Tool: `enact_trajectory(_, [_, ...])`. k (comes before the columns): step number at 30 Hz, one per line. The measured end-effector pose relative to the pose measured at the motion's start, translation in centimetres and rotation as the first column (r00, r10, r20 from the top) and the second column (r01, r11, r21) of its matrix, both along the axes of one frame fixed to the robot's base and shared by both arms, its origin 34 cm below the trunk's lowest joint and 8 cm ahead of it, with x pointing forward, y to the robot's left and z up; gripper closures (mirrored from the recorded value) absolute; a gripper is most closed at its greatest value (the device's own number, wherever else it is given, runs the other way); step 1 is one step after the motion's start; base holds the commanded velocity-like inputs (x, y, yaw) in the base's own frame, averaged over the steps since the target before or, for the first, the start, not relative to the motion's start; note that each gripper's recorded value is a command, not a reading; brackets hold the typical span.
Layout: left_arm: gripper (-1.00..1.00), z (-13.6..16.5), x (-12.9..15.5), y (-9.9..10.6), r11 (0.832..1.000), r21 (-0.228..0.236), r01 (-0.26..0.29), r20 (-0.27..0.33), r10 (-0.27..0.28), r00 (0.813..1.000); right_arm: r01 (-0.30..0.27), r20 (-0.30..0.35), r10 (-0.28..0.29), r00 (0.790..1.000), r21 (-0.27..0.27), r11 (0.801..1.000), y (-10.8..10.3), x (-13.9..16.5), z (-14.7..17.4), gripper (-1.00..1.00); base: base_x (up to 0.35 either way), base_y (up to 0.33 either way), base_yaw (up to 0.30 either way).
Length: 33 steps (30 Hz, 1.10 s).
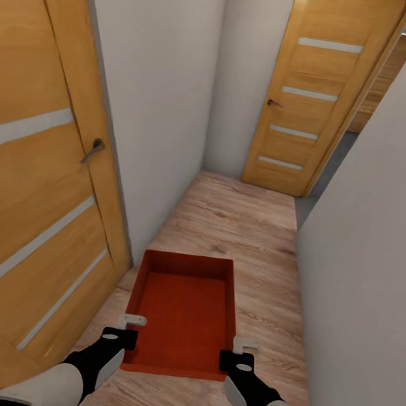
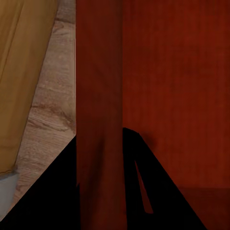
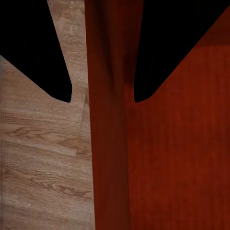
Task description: Move the two storage containers from the living room to the garage. In the garage, place one container on the floor and stack the other container on top of it (either order is fine).
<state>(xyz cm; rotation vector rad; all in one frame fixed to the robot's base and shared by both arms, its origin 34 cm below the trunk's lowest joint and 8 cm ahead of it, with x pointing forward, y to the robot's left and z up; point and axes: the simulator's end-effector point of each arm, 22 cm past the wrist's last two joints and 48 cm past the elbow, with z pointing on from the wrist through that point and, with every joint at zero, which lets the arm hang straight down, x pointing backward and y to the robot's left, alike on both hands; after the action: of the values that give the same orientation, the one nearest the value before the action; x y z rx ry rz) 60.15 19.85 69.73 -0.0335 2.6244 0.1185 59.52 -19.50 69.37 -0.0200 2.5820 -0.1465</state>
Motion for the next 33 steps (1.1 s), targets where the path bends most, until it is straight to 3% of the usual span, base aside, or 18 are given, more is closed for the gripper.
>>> enact_trajectory(17, [1.0, 0.07, 0.01, -0.26, 1.0, 0.003, -0.001, 0.001, 0.001, 1.0, -0.002, 0.0, 0.002, 1.0, 0.005, 1.0, -0.25, 0.03, -0.05, 1.0, 0.324, 0.0, -0.227])
enact_trajectory(33, [1.0, 0.05, -0.01, -0.23, 1.0, 0.003, -0.002, 0.0, 0.002, 1.0, -0.003, 0.0, 0.003, 1.0, 0.005, 1.0, -0.21, 0.02, -0.06, 1.0, 0.324, 0.0, -0.014])
